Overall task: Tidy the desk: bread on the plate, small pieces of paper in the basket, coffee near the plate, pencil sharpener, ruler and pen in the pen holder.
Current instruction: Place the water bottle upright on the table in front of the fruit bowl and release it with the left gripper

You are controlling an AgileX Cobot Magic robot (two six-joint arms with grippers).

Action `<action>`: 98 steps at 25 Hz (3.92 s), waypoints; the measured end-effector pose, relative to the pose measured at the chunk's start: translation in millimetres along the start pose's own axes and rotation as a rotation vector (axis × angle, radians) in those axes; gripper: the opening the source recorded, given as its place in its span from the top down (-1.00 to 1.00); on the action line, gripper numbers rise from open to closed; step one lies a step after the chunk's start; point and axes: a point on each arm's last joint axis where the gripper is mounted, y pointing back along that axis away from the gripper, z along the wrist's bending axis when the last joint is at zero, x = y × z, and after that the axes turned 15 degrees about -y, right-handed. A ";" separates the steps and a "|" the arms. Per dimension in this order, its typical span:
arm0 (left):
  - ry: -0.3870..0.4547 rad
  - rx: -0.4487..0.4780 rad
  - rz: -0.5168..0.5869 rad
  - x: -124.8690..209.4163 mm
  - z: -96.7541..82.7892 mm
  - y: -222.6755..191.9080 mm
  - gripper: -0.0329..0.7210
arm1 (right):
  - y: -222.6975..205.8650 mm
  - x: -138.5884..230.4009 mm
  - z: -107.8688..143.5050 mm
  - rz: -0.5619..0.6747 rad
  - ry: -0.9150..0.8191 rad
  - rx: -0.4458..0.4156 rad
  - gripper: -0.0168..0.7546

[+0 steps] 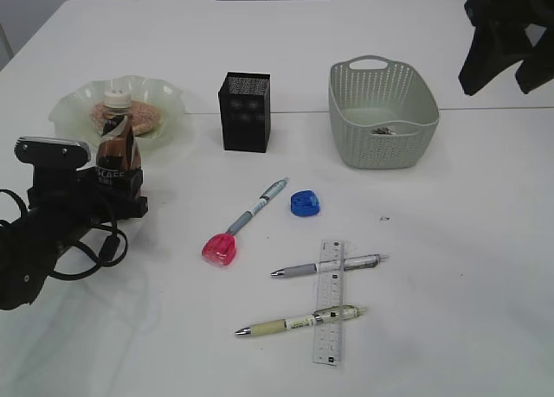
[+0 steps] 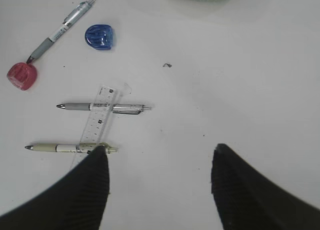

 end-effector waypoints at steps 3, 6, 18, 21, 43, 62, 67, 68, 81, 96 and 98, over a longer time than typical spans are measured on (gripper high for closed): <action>0.000 0.000 0.000 0.0 0.0 0.0 -0.29 | 0.0 0.0 0.0 0.000 0.000 0.000 -0.27; 0.000 0.000 0.000 0.0 0.0 0.0 -0.29 | 0.0 0.0 0.0 0.000 0.000 0.000 -0.27; 0.000 0.000 0.000 0.0 0.0 0.0 -0.29 | 0.0 0.0 -0.2 0.000 0.001 0.002 -0.27; 0.000 0.000 0.001 0.0 0.0 0.0 -0.29 | 0.0 0.0 -0.2 0.000 0.001 0.002 -0.27; -0.019 -0.012 0.005 0.9 1.4 4.7 -0.54 | 0.0 0.0 -0.2 0.000 0.001 0.002 -0.27; -0.024 -0.038 -0.097 -39.4 11.9 22.5 -0.54 | 0.0 0.0 -0.2 0.000 0.001 0.002 -0.27; -0.026 -0.053 -0.147 -56.5 16.2 27.1 -0.54 | 0.0 0.0 -0.2 0.000 0.001 0.002 -0.27; -0.024 -0.053 -0.151 -59.3 16.8 28.0 -0.54 | 0.0 0.0 -0.2 0.000 0.001 0.002 -0.27; -0.040 -0.016 -0.054 -103.7 27.4 53.3 -0.54 | 0.0 0.0 -0.2 0.000 0.001 0.002 -0.27; -0.072 0.128 0.232 -169.2 44.8 115.0 -0.45 | 9.3 -5.0 2.4 -0.037 0.005 -0.009 -0.27; -0.065 0.145 0.294 -177.0 50.5 123.0 -0.45 | 9.3 -5.0 2.4 -0.037 0.005 -0.009 -0.27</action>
